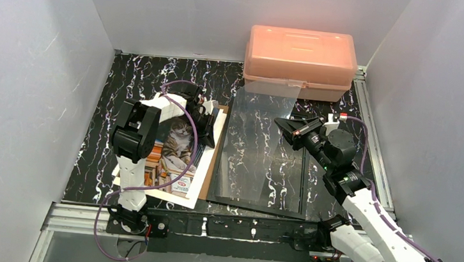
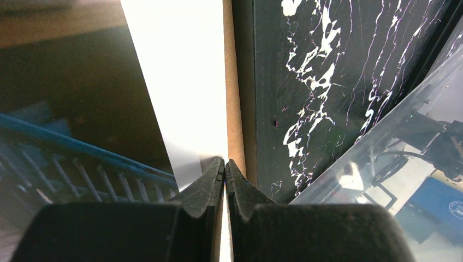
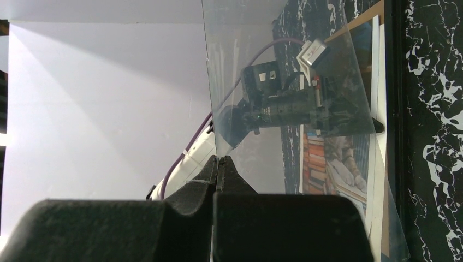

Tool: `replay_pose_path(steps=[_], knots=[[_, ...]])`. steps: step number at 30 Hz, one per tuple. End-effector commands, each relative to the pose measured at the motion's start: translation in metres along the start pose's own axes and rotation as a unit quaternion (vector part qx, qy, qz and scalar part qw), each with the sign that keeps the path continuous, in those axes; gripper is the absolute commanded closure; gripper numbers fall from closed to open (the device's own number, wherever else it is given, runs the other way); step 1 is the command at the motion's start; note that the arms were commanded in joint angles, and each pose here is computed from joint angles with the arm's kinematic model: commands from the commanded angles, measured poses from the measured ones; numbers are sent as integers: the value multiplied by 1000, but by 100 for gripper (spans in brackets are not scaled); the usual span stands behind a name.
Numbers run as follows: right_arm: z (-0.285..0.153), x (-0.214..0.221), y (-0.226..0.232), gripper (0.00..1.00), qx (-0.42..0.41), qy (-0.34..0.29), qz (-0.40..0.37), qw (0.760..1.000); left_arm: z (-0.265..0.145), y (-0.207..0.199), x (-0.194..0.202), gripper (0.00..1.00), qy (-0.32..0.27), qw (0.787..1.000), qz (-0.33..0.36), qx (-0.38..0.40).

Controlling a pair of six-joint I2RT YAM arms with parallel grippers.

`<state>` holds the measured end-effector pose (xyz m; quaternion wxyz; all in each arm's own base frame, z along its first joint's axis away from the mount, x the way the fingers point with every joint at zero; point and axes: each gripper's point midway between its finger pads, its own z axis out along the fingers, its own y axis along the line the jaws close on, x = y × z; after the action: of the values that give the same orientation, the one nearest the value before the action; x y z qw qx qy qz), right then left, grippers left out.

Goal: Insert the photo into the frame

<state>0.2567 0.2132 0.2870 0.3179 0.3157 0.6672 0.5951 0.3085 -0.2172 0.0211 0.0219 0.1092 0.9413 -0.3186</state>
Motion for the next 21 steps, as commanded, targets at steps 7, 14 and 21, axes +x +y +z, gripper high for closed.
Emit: replay_pose_path(steps=[7, 14, 21], knots=[[-12, -9, 52, 99, -42, -27, -55, 997, 3, 10, 12, 96, 16, 1000, -6, -19], [-10, -6, 51, 99, -45, -20, -53, 997, 3, 10, 11, 96, 16, 1000, -5, -18], [-9, -5, 49, 99, -49, -15, -40, 998, 3, 10, 11, 96, 16, 1000, -6, -19]])
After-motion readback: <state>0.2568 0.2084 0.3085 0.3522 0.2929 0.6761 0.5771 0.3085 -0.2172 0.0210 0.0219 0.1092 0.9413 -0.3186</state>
